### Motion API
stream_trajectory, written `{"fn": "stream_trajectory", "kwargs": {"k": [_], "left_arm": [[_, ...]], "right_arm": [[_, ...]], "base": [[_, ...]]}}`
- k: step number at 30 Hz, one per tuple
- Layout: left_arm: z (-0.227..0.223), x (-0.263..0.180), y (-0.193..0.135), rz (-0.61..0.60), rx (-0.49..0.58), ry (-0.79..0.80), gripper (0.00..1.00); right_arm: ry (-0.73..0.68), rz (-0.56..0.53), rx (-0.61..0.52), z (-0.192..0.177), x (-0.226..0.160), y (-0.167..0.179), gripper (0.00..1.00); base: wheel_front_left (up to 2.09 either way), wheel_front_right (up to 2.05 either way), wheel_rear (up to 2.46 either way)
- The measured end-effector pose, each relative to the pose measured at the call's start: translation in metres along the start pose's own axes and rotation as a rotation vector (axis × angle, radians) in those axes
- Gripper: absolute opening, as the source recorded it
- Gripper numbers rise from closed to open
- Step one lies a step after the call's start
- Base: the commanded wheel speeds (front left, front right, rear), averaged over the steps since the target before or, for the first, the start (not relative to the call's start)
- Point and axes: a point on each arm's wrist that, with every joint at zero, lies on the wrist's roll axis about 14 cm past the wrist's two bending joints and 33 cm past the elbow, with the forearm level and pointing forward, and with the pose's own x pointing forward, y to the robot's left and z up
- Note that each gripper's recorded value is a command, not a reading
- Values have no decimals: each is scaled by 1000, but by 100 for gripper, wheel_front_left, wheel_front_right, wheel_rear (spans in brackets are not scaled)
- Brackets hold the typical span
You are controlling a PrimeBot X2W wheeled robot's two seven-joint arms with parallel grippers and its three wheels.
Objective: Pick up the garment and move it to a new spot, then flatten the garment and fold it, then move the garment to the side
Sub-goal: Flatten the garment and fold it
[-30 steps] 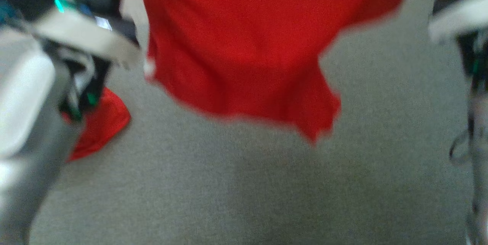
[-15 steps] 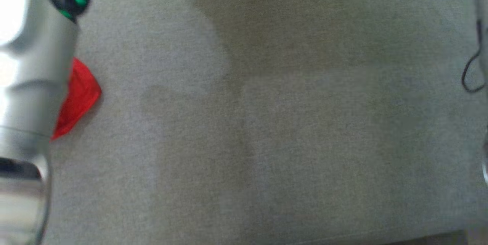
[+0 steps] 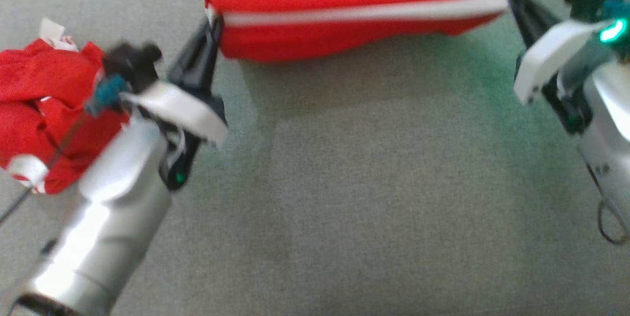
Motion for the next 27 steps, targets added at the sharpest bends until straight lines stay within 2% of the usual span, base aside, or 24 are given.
{"fn": "stream_trajectory", "kwargs": {"k": [6, 14, 27], "left_arm": [[-31, -38, -22, -32, 1, 71, 0], [-36, -71, -49, -62, 16, 70, 0], [-47, -130, -106, -95, -21, 39, 0]], "right_arm": [[144, 71, -48, -32, -34, 5, 0], [257, 131, -98, -47, -84, 5, 0], [399, 172, -16, -89, -177, 10, 0]], "base": [[0, 0, 0], [0, 0, 0], [0, 0, 0]]}}
